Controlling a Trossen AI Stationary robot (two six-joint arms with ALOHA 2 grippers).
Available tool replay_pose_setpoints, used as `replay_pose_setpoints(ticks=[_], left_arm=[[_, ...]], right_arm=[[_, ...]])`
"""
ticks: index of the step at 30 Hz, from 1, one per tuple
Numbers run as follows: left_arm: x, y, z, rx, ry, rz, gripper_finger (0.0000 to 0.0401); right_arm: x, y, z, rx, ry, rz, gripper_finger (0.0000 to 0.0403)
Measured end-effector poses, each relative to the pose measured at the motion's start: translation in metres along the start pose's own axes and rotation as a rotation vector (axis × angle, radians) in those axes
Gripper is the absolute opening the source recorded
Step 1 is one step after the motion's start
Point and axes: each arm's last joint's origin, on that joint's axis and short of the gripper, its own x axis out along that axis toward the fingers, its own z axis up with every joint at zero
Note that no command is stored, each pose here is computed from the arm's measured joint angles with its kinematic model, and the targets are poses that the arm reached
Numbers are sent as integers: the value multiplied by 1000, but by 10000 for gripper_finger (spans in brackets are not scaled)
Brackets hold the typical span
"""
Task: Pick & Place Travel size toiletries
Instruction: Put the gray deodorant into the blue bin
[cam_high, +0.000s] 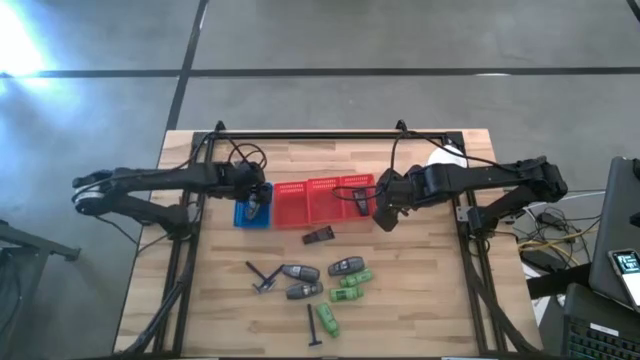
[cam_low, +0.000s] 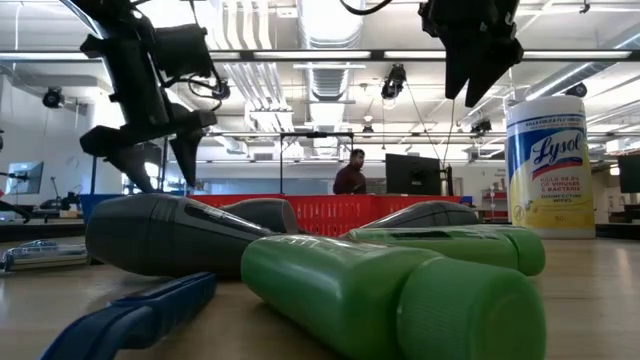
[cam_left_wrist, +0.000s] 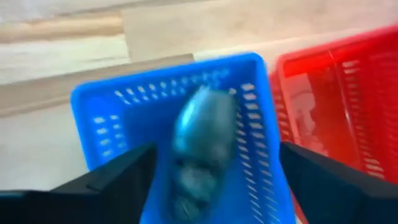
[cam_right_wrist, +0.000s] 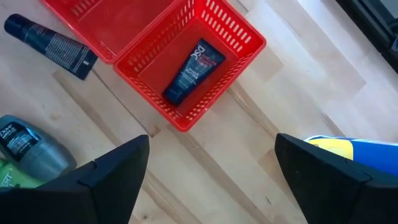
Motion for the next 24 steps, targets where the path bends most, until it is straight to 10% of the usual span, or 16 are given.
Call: replay_pose_setpoints(ticks=[5, 10, 15, 24], left_arm=[[-28, -19, 5, 174, -35, -149, 385], [-78, -59, -4, 709, -113, -502, 376], [-88, -73, -35, 1077, -95, -509, 358], [-74, -73, -68, 1165, 50, -447, 344]], right_arm=[[0, 0, -1, -52, 14, 5, 360], [-1, 8, -6, -246, 66, 122, 354], [11, 36, -16, -543, 63, 331, 336], [59, 91, -33, -827, 86, 463, 316]])
